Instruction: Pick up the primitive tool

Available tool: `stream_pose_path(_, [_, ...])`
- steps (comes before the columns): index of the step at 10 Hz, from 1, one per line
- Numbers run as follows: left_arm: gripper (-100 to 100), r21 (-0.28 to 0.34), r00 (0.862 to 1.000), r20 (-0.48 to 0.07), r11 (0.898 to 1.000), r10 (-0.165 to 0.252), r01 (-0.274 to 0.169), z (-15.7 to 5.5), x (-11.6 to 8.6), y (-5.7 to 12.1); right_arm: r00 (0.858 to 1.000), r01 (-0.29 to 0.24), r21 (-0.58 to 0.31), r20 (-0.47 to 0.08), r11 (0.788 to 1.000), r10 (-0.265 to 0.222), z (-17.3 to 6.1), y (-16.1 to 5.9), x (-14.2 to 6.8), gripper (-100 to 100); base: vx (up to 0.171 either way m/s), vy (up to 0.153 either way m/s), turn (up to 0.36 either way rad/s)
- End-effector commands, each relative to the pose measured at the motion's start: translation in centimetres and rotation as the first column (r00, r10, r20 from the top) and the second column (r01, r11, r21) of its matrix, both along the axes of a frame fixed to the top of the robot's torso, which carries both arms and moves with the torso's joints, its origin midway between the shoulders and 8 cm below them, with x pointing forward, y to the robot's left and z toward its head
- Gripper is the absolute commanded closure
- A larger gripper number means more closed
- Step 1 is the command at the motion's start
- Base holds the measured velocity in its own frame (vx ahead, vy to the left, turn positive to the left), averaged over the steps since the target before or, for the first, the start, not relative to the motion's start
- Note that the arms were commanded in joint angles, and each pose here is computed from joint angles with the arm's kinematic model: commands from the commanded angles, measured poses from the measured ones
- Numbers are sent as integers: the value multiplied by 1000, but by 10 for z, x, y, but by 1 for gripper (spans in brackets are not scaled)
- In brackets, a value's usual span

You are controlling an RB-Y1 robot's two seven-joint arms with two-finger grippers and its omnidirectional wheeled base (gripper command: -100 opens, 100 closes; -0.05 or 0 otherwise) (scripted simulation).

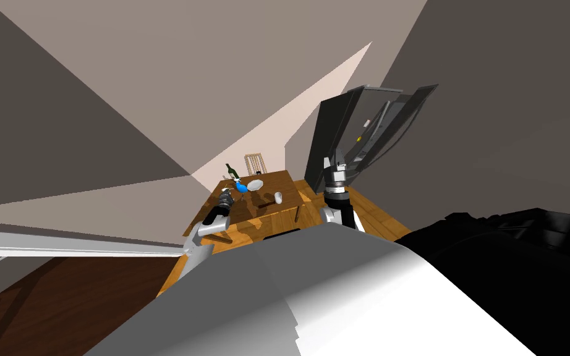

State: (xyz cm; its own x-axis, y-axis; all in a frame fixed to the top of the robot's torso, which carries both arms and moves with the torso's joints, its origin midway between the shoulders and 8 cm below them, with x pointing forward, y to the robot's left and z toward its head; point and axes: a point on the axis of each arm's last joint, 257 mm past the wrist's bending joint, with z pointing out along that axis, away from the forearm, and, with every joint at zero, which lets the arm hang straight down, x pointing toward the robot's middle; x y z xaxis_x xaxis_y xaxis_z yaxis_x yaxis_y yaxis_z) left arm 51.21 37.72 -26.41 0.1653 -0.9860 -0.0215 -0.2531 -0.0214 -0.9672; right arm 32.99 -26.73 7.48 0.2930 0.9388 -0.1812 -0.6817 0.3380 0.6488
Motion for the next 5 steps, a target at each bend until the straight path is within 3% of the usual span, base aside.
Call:
stream_pose_path(1, [-100,-37,998,-55,999,17,-19,-17,6,2,1000,0,0,0,1000,0,0,0,0,0,-16,16,-46])
stream_pose_path(5, [-100,-97,981,-190,993,49,-68,-63,8,5,1000,0,0,0,1000,0,0,0,0,0,-7,14,-47])
